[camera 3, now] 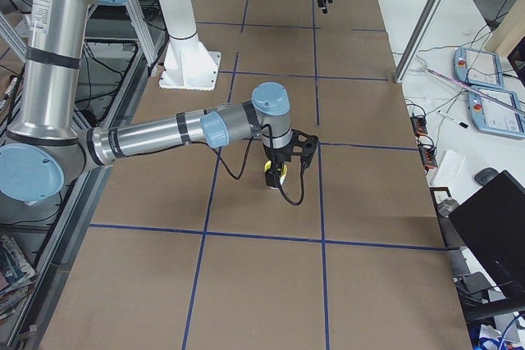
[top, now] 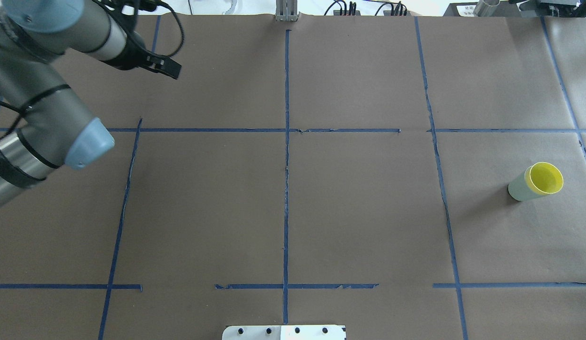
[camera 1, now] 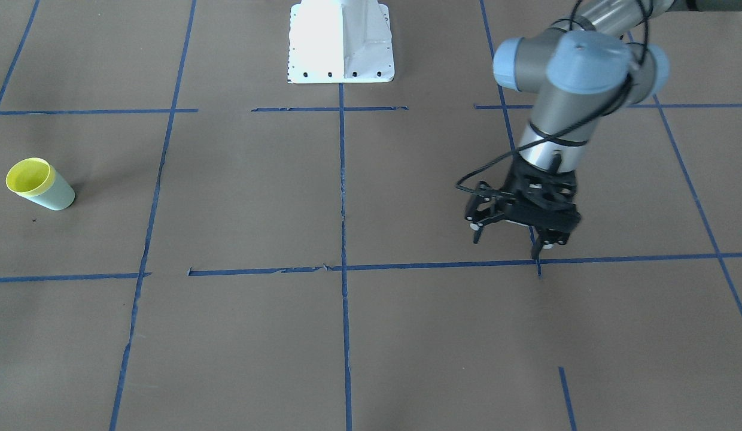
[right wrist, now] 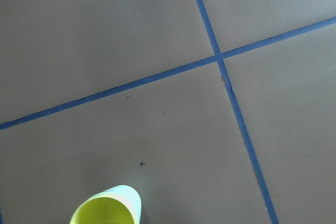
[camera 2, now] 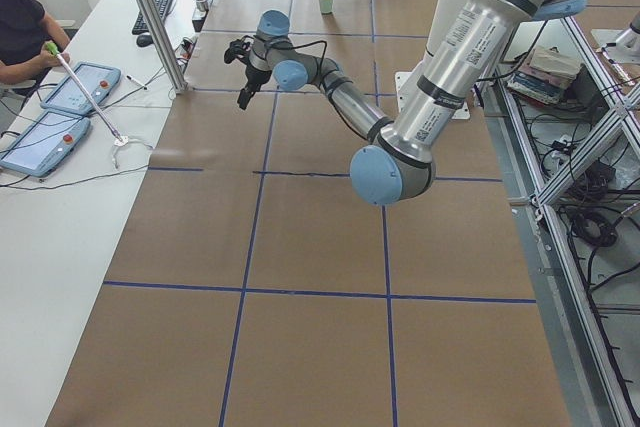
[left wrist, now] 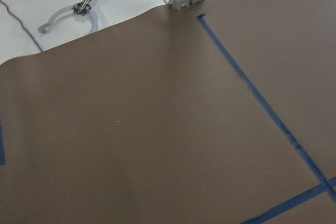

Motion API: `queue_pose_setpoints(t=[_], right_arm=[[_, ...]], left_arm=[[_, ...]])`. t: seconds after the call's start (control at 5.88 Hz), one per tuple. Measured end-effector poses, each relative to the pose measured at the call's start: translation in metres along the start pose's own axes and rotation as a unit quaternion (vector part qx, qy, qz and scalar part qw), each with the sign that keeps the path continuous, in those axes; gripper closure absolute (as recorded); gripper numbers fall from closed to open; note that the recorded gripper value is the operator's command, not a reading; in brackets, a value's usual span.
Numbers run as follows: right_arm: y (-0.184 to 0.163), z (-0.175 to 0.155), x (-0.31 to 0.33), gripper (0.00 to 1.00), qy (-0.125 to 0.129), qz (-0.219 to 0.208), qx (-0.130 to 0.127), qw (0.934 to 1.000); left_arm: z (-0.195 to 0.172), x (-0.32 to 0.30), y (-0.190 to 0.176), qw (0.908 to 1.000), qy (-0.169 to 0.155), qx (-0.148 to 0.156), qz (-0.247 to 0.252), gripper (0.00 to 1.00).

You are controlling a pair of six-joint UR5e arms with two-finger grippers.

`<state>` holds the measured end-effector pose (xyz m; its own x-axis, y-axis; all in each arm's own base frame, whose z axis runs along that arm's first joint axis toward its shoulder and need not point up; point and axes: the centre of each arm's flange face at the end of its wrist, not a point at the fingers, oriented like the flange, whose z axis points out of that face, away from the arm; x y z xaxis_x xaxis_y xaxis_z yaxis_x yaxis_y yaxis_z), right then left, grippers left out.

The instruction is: Transfer and stack yellow cup on green cup

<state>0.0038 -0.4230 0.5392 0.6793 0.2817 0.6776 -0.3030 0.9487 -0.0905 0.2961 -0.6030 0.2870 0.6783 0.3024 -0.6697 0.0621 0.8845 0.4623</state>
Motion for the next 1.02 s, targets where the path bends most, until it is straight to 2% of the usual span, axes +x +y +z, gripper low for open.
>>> queue_pose_setpoints(t=[0.17, 0.51, 0.68, 1.02], right_arm=[[-0.006, 0.005, 0.022, 0.00, 0.001, -0.031, -0.005, 0.9995], [-0.011, 0.015, 0.058, 0.00, -0.013, -0.093, -0.027, 0.9952], [-0.011, 0.019, 0.068, 0.00, -0.020, -0.115, -0.040, 0.9924], [-0.011, 0.021, 0.072, 0.00, -0.023, -0.126, -0.049, 0.9906]], left_arm=[[-0.016, -0.067, -0.001, 0.9993, -0.020, -0.028, 0.013, 0.01], [-0.048, -0.175, 0.006, 0.9917, -0.064, -0.102, 0.046, 0.01], [-0.068, -0.236, 0.027, 0.9882, -0.053, -0.141, 0.026, 0.00], [-0.082, -0.353, 0.133, 0.9788, -0.006, -0.201, -0.041, 0.00]])
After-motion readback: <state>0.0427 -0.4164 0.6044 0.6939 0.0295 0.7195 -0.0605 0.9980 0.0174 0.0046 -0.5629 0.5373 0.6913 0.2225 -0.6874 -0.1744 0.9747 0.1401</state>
